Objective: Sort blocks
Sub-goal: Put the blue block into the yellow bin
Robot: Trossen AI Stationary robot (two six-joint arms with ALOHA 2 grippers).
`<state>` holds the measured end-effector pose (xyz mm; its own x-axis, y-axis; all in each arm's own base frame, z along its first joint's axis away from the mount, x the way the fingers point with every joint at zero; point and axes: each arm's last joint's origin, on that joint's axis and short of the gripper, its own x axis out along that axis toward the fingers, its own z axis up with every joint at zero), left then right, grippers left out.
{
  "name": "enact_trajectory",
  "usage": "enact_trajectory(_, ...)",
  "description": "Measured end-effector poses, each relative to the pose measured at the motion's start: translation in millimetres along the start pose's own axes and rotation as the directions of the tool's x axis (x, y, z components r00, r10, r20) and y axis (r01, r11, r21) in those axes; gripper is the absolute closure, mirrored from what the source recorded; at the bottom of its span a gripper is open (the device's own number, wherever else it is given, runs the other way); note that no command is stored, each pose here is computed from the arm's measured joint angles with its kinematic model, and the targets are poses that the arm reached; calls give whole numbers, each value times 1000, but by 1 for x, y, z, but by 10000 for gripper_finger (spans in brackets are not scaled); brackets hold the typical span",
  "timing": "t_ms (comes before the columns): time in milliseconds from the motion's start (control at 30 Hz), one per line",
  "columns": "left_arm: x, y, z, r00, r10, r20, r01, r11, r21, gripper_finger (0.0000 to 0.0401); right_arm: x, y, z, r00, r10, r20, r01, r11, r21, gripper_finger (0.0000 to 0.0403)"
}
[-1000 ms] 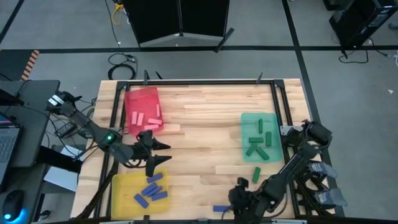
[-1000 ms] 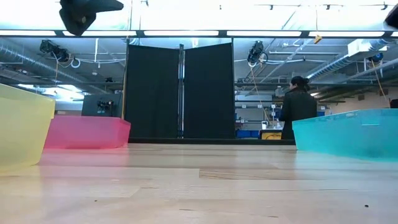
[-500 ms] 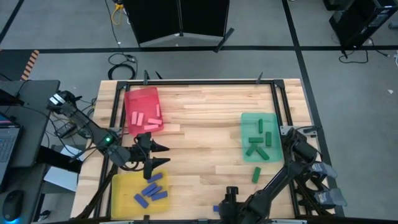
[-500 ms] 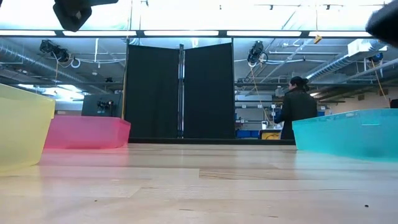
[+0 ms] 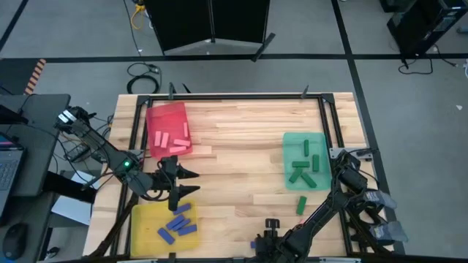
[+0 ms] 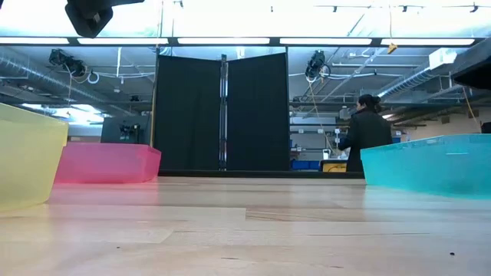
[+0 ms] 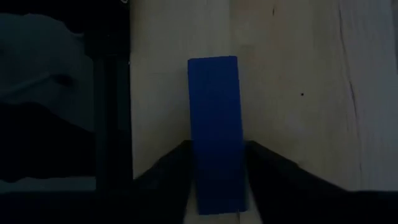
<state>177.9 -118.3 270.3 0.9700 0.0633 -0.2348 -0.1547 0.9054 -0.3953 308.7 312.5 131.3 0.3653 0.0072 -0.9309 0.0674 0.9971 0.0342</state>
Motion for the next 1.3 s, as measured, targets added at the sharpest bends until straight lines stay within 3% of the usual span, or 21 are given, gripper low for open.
enact_trajectory(100, 0, 0, 0, 1000, 0, 0, 0, 1000, 1, 160, 1, -3, 2, 1000, -5, -2, 5, 1000, -9, 287)
enact_trajectory(300, 0, 0, 0, 1000, -1, 1, 1, 1000, -1, 160, 3, -11, 11, 1000, -11, -5, 11, 1000, -26, 287)
enact_trajectory(400, 0, -1, 1, 1000, -9, 12, 10, 1000, -11, 160, 2, -20, 19, 997, -61, 44, 64, 996, -61, 287)
enact_trajectory(533, -1, -4, 6, 998, -34, 49, 35, 999, -19, 160, -9, -41, 43, 979, -140, 146, 153, 985, -82, 287)
enact_trajectory(700, -4, -6, 14, 993, -67, 94, 69, 997, -15, 160, -7, -68, 88, 953, -95, 289, 126, 988, -91, 287)
enact_trajectory(800, -7, -5, 17, 991, -78, 108, 80, 997, -14, 160, -9, -83, 123, 886, -16, 463, 70, 992, -101, 287)
enact_trajectory(967, -11, -5, 20, 989, -92, 115, 93, 996, -6, 160, -23, -98, 164, 709, 132, 693, -30, 987, -157, 287)
enact_trajectory(1100, -11, -5, 20, 989, -90, 114, 89, 996, 14, 160, -30, -109, 185, 569, 190, 800, -103, 982, -161, 287)
enact_trajectory(1300, -11, -5, 22, 988, -64, 139, 61, 998, 24, 160, 2, -97, 194, 568, 232, 790, -149, 973, -178, 287)
